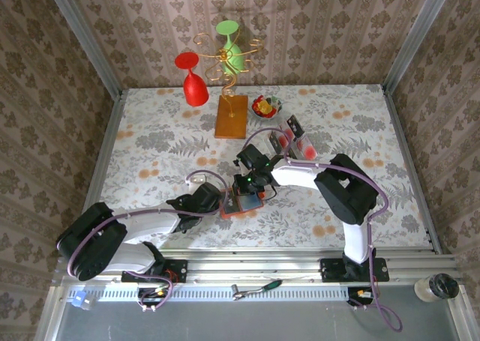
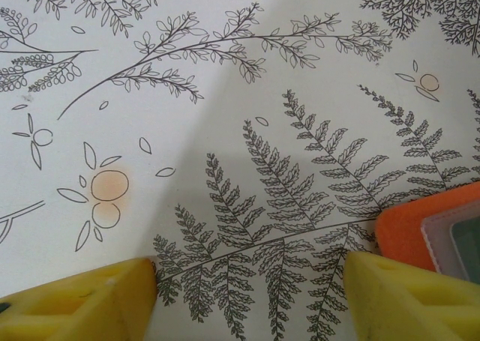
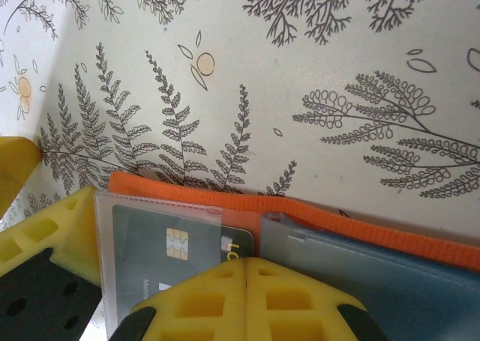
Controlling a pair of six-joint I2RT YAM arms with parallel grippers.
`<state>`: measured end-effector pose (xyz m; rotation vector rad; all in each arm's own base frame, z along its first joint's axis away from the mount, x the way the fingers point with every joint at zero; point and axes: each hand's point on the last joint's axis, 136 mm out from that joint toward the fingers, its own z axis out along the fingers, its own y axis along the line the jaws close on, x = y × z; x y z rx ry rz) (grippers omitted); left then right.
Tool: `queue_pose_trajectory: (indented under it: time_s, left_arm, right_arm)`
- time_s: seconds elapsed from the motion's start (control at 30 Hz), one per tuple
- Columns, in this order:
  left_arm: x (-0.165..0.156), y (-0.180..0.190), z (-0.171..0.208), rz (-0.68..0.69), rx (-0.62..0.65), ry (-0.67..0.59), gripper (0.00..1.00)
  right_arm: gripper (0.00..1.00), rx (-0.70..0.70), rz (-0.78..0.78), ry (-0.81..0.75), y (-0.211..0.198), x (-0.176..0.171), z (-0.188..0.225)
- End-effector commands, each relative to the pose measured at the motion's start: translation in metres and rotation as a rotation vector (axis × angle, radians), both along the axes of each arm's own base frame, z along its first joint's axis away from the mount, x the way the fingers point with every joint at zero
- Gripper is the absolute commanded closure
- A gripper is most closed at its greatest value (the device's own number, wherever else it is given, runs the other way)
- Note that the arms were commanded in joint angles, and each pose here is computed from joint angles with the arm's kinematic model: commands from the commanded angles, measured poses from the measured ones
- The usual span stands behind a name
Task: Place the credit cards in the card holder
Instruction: Insert the credit card into the card slot.
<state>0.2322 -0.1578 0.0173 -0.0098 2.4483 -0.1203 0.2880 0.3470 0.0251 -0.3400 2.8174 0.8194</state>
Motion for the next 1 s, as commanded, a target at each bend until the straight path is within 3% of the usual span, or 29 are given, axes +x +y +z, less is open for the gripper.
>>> queue_pose_trajectory:
  time_s: [0.0,0.33,0.53,0.63,0.73,0.97]
  left_arm:
    - [-0.007,0.000,-0.015,-0.025,0.012,0.057,0.31]
    - [-0.006,-0.001,-0.014,-0.026,0.010,0.056,0.31]
    - [-0.007,0.001,-0.013,-0.024,0.011,0.054,0.31]
    - [-0.008,0.003,-0.013,-0.023,0.013,0.055,0.31]
    - [-0.008,0.003,-0.013,-0.022,0.010,0.053,0.31]
    - [-0.008,0.003,-0.012,-0.024,0.007,0.048,0.31]
  right_arm:
    - [0.96,-0.020,0.039,0.031,0.003,-0.009,-0.010]
    - [0.96,0.015,0.064,0.048,0.019,-0.014,-0.007]
    - [0.93,0.043,0.047,0.006,0.016,-0.007,0.019]
    - [0.87,0.043,0.015,-0.042,0.003,0.000,0.038]
    - [0.75,0.021,-0.024,-0.073,-0.018,0.004,0.049]
    - [0.47,-0.197,-0.093,-0.132,-0.082,0.003,0.035]
